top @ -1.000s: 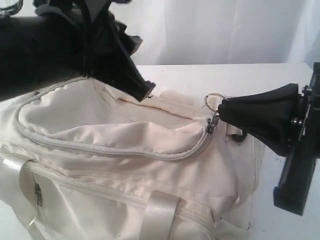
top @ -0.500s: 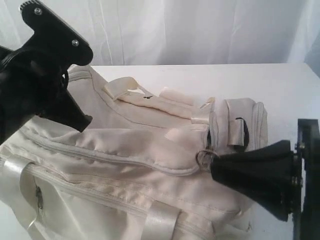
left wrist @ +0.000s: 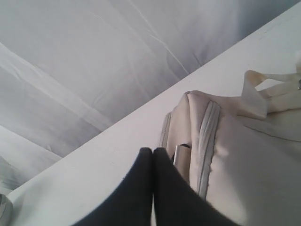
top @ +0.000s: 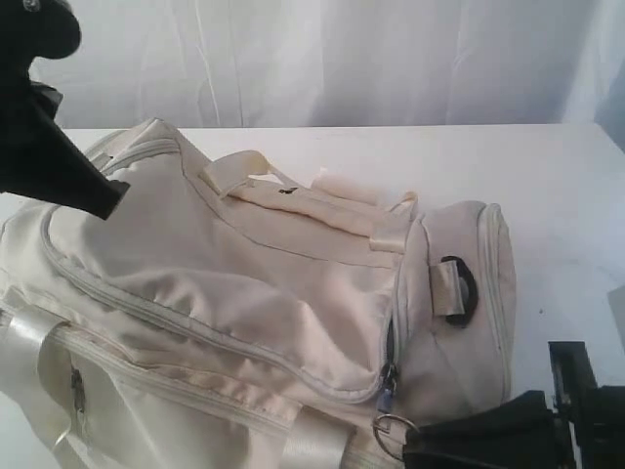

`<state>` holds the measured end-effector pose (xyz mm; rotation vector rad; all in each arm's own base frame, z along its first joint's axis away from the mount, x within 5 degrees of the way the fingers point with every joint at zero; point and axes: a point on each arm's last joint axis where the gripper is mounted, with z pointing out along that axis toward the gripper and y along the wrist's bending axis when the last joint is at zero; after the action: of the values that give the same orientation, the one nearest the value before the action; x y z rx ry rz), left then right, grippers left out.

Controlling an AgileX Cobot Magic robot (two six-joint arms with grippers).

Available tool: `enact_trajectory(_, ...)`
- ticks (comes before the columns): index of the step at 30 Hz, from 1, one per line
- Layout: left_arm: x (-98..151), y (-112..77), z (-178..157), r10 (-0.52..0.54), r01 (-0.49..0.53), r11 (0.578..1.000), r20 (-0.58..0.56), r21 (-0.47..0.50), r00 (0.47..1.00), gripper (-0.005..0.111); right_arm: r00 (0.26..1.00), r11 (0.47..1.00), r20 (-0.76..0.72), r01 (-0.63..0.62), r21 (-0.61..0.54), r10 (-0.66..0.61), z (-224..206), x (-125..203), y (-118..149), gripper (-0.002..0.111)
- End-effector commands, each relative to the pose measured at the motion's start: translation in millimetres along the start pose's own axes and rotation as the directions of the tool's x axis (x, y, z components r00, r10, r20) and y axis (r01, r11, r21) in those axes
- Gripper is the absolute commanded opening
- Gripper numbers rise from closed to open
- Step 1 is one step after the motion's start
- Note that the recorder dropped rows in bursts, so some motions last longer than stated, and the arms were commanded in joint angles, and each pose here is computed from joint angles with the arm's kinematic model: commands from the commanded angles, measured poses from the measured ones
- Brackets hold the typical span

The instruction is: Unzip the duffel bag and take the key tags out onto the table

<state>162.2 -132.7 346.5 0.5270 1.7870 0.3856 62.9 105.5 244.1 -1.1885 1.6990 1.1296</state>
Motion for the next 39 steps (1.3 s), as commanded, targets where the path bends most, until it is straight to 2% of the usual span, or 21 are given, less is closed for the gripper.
enact_trajectory(1, 14, 3.8, -4, 0.140, -0.139, 0.990, -0.020, 0.008, 0.990, 0.001, 1.000, 0.997, 0.005, -0.008, -0.080, 0.009, -1, 1, 8, 0.000)
enact_trajectory(8, 26, 11.0, -10, 0.113, -0.113, 0.994, -0.016, 0.007, 0.993, 0.001, 0.998, 0.984, -0.006, -0.062, -0.166, 0.061, -2, 1, 16, 0.000)
enact_trajectory(14, 26, 25.3, -19, 0.047, -0.047, 0.999, 0.018, 0.000, 0.999, 0.001, 0.993, 0.979, -0.016, -0.118, -0.167, 0.117, -2, 2, 16, 0.000)
enact_trajectory(19, 26, 34.6, -26, 0.012, -0.012, 1.000, 0.041, -0.003, 0.999, 0.001, 0.975, 0.961, -0.044, -0.221, -0.167, 0.216, 0, 10, 17, 0.000)
enact_trajectory(23, 26, 36.7, -27, -0.001, 0.001, 1.000, 0.046, -0.004, 0.999, 0.001, 0.958, 0.944, -0.069, -0.286, -0.167, 0.278, 1, 20, 18, 0.000)
enact_trajectory(28, 26, 36.7, -27, -0.030, 0.030, 1.000, 0.046, -0.003, 0.998, 0.001, 0.957, 0.943, -0.071, -0.289, -0.167, 0.281, 2, 21, 18, 0.000)
enact_trajectory(32, 34, 32.2, -25, -0.007, 0.007, 1.000, 0.029, -0.001, 1.000, 0.001, 0.958, 0.951, -0.058, -0.286, -0.116, 0.281, 2, 22, 13, 0.000)
enact_trajectory(39, 60, 18.1, -18, 0.012, -0.012, 1.000, -0.019, 0.019, 1.000, 0.001, 0.958, 0.957, 0.022, -0.286, 0.047, 0.285, 3, 18, -3, 0.000)
